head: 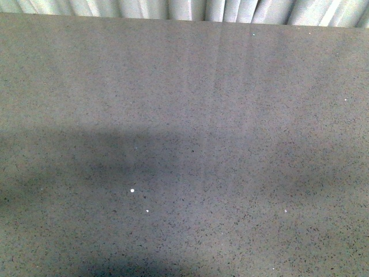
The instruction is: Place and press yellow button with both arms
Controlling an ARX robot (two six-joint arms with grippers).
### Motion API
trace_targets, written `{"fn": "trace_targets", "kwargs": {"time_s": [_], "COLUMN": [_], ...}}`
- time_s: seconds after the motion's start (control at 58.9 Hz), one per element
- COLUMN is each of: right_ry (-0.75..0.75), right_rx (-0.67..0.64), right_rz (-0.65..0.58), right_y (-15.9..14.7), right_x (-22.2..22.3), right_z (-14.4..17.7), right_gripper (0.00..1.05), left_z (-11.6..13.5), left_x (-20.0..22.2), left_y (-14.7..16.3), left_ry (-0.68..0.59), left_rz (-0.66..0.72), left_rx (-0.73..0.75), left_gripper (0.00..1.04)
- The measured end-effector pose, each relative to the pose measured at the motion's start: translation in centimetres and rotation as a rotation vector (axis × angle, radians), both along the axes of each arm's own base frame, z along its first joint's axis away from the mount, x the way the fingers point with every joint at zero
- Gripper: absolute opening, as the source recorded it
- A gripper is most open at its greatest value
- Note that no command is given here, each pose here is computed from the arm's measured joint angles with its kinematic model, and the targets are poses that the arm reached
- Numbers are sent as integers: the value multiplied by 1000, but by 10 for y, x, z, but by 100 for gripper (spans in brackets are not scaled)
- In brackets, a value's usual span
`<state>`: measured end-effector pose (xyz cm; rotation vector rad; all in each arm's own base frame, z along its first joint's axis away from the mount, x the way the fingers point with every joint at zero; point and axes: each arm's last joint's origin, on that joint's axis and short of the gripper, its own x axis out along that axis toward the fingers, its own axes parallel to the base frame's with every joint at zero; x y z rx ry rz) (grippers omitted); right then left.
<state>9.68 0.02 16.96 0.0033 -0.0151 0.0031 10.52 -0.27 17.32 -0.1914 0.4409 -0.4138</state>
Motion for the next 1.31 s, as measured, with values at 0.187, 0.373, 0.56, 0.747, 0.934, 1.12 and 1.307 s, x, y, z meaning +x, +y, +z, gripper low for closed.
{"fn": "trace_targets", "kwargs": {"time_s": [0.187,0.373,0.56,0.747,0.934,1.12,1.307], "right_ry": [0,0,0,0,0,0,0], "right_rx": [0,0,0,0,0,0,0], "right_rz": [-4,-3,-3,-3,-3,-3,-3], "right_y": [0,0,0,0,0,0,0], "right_x": [0,0,0,0,0,0,0], "right_z": [0,0,0,0,0,0,0], "right_gripper": [96,96,96,96,96,96,96], "left_z": [19,8,-31,-55,-64,-73,-82], "left_x": [43,84,111,126,133,131,127], "left_y": [18,67,120,144,159,171,178], "left_ry": [-27,-33,59,110,121,142,164], "left_rz": [54,297,457,525,570,613,644], "left_rx": [-5,72,92,95,104,107,123], "left_gripper": [96,96,96,96,96,96,96]}}
